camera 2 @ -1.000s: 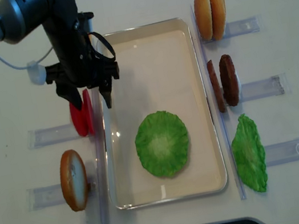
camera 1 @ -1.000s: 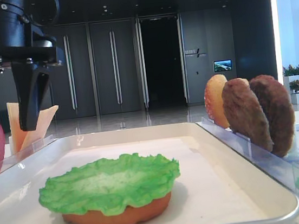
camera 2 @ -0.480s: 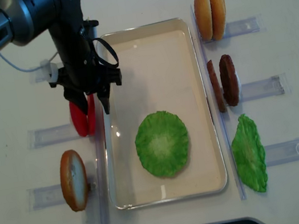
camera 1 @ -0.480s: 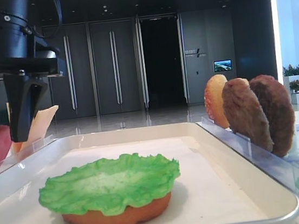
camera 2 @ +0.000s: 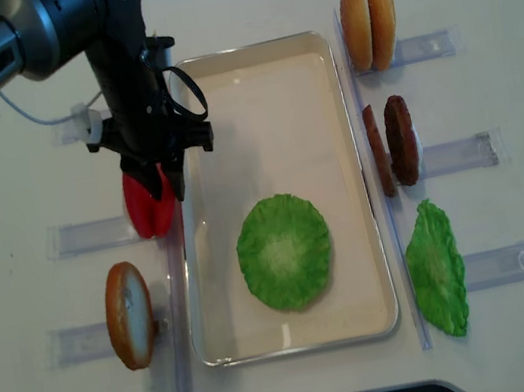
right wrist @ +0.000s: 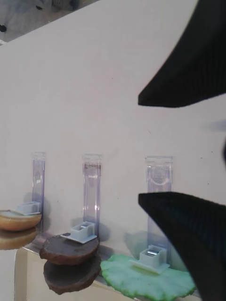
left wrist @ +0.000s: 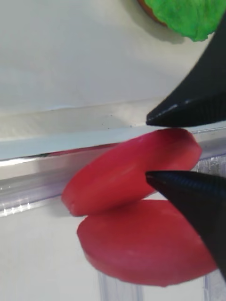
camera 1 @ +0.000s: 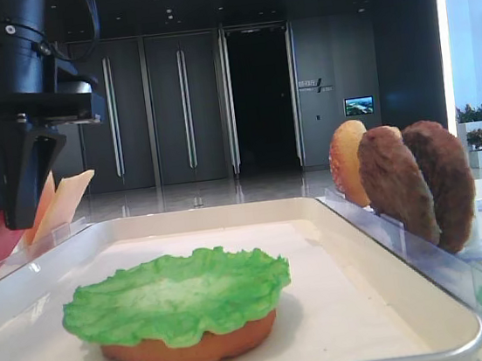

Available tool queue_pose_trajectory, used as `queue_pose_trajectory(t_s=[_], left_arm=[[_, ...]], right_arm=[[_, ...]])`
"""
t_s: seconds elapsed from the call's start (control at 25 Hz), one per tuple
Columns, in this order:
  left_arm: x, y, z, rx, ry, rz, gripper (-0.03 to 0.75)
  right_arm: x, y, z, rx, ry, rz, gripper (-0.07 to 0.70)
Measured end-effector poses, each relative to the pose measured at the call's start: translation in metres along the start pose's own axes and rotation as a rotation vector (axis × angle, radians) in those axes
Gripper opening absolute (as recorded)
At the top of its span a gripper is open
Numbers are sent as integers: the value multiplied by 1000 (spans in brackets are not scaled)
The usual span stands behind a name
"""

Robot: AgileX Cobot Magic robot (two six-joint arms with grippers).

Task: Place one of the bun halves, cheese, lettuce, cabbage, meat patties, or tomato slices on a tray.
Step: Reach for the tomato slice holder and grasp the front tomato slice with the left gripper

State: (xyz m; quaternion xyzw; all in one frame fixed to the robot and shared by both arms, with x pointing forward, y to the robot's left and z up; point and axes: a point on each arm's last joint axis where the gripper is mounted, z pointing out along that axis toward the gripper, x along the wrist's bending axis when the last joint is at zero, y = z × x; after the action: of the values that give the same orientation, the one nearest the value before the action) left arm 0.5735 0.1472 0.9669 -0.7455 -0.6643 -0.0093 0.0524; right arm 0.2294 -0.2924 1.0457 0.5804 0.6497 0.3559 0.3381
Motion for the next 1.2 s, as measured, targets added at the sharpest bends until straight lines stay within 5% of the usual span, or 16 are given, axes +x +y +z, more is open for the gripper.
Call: queue_pose_trajectory(t_s=[1.2], left_arm=[[0,-1,-2,6,-3,17,88]], right_arm=[[0,0,0,0,0,0,414]])
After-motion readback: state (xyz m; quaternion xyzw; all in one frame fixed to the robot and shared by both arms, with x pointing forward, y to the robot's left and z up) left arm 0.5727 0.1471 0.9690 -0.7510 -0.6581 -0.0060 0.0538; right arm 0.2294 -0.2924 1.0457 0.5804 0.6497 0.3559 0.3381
